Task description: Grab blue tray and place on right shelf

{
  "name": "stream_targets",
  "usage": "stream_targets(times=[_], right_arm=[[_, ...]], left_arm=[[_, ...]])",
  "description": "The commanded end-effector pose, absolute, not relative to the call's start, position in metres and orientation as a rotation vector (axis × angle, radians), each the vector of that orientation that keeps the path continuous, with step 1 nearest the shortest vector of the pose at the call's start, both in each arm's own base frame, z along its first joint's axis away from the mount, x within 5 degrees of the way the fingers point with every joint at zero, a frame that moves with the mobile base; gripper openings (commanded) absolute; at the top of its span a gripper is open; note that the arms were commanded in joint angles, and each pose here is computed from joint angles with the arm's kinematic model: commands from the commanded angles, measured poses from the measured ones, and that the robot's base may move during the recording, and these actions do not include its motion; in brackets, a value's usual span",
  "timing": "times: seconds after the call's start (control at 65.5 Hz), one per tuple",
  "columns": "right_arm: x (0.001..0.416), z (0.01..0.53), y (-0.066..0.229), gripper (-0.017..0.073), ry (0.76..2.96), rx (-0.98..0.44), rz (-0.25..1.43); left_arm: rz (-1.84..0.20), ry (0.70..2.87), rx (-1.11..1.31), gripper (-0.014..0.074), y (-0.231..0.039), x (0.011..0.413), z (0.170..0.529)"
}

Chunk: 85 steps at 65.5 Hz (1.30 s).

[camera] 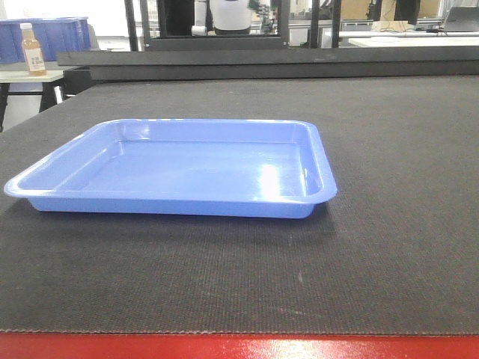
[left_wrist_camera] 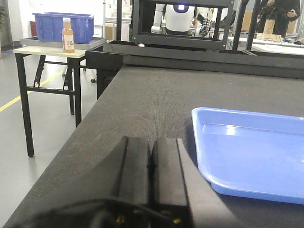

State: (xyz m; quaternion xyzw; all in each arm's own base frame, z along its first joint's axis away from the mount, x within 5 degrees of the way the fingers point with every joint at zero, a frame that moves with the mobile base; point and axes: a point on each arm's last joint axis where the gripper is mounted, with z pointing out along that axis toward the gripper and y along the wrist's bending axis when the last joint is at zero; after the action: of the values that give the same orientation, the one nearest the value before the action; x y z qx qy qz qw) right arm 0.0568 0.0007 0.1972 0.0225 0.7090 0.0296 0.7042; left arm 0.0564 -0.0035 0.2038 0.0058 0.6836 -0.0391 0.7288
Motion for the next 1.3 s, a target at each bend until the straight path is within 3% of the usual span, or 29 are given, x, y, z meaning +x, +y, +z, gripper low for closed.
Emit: stream_targets(times=[0.0, 0.168, 0.275, 0.442, 0.61, 0.732, 0.839, 0.931, 1.022, 1.282], right_arm=[[0.053, 0.215, 0.0, 0.0057, 1.435, 0.042, 0.062], [0.053, 0.216, 0.0, 0.0057, 1.428, 0.045, 0.065], [0.052, 0.224, 0.0, 0.0057, 1.359, 0.137, 0.17], [0.035, 0.283, 0.0, 0.0057, 1.264, 0.132, 0.198], [0.026, 0.35, 0.003, 0.0065, 1.362, 0.113, 0.207], [0.046, 0.381, 0.004, 0.0228, 1.432, 0.116, 0.206], [0.075, 0.394, 0.004, 0.0494, 1.507, 0.119, 0.21], [0.102, 0.399, 0.009, 0.0628, 1.575, 0.099, 0.247], [0.119, 0.411, 0.019, 0.0624, 1.616, 0.075, 0.34], [0.183, 0.431, 0.092, 0.0622, 1.801, -0.196, 0.573]], left_arm=[[-0.092, 1.412, 0.009, -0.0048, -0.003, 0.056, 0.204], [-0.096, 1.403, 0.005, -0.0048, -0.003, 0.056, 0.205], [-0.098, 1.307, 0.004, -0.0048, -0.003, 0.053, 0.218], [-0.083, 1.261, 0.018, -0.0048, -0.002, 0.036, 0.288], [-0.056, 1.437, 0.027, -0.0041, -0.001, 0.033, 0.362], [-0.063, 1.57, 0.023, 0.0064, -0.003, 0.051, 0.391], [-0.062, 1.677, 0.026, 0.0265, -0.004, 0.081, 0.395], [-0.09, 1.705, 0.062, 0.0424, -0.01, 0.104, 0.393], [-0.135, 1.739, 0.141, 0.0491, -0.021, 0.12, 0.392], [-0.232, 1.955, 0.407, 0.0491, -0.071, 0.172, 0.403]])
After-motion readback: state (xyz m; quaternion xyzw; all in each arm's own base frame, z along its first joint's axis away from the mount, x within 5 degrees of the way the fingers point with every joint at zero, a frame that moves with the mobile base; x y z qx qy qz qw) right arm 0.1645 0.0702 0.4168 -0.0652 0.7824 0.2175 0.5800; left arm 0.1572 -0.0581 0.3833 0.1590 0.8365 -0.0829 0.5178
